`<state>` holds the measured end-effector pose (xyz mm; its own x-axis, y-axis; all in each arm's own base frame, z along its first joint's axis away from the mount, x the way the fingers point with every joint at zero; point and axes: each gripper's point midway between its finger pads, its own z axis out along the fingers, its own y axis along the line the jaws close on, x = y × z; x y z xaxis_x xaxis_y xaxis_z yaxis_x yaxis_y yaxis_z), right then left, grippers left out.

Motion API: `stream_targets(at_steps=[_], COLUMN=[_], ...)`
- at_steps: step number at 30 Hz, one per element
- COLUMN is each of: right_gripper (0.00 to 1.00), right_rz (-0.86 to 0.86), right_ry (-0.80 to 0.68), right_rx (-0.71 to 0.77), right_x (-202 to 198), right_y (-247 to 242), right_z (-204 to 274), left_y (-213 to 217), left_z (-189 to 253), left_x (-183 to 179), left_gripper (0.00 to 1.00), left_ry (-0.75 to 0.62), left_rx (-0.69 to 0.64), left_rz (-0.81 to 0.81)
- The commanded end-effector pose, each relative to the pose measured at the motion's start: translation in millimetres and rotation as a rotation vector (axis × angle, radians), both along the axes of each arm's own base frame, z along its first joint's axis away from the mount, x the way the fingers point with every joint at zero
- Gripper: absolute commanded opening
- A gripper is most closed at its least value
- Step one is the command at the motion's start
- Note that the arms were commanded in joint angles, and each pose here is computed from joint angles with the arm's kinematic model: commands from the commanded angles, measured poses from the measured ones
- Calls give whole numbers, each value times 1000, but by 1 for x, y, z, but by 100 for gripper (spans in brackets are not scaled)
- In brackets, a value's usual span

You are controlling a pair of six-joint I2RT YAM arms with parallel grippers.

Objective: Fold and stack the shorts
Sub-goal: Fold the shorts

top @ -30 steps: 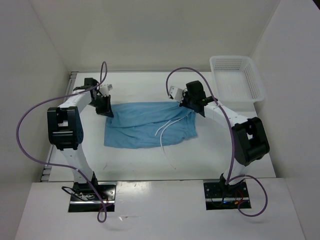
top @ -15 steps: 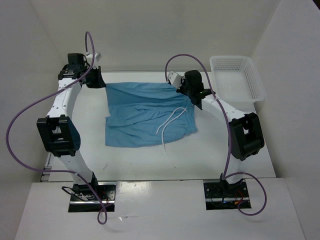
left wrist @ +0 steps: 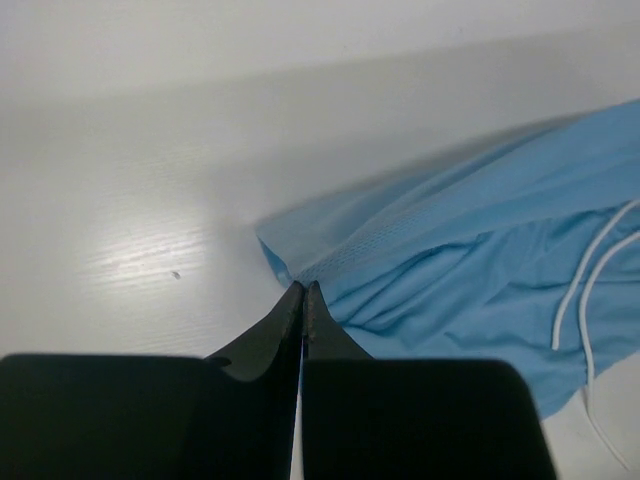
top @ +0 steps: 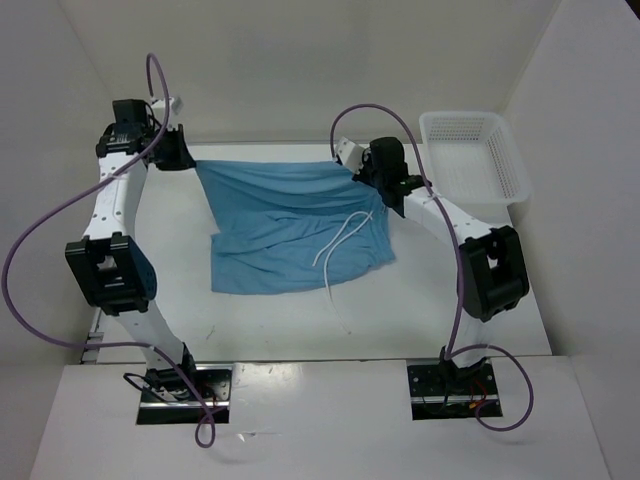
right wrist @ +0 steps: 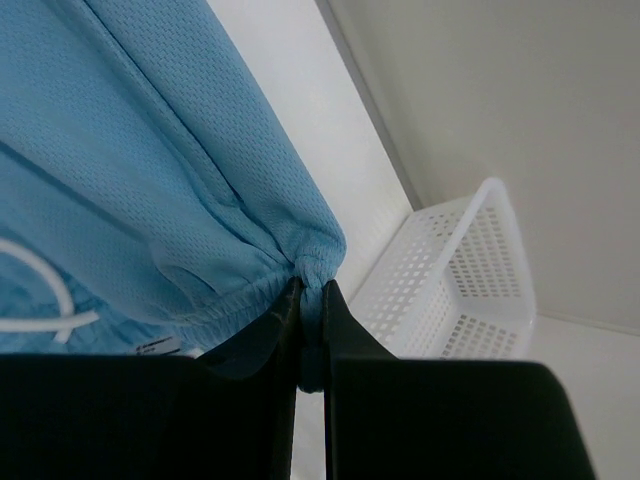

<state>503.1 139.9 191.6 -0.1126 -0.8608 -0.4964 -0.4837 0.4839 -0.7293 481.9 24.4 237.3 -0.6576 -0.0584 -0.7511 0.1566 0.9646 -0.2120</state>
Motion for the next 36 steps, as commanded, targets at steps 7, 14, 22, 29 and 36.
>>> stream_targets(at_steps=[7, 14, 22, 29, 36], right_gripper=[0, 0, 0, 0, 0], right_rz=[168, 260, 349, 492, 636], right_ry=[212, 454, 508, 595, 773], right_rx=[-45, -79, -148, -184, -238], right_x=[-97, -159, -174, -206, -276], right_y=[-12, -17, -19, -12, 2], right_z=[-22, -94, -82, -47, -80], left_y=[-32, -38, -19, 5, 3], left_z=[-77, -165, -160, -141, -168], left_x=[-177, -270, -245, -215, -217], left_gripper=[0, 0, 0, 0, 0], left_ry=[464, 805, 760, 704, 751], left_rx=[-97, -93, -27, 21, 5], left_rz=[1, 33, 73, 132, 123])
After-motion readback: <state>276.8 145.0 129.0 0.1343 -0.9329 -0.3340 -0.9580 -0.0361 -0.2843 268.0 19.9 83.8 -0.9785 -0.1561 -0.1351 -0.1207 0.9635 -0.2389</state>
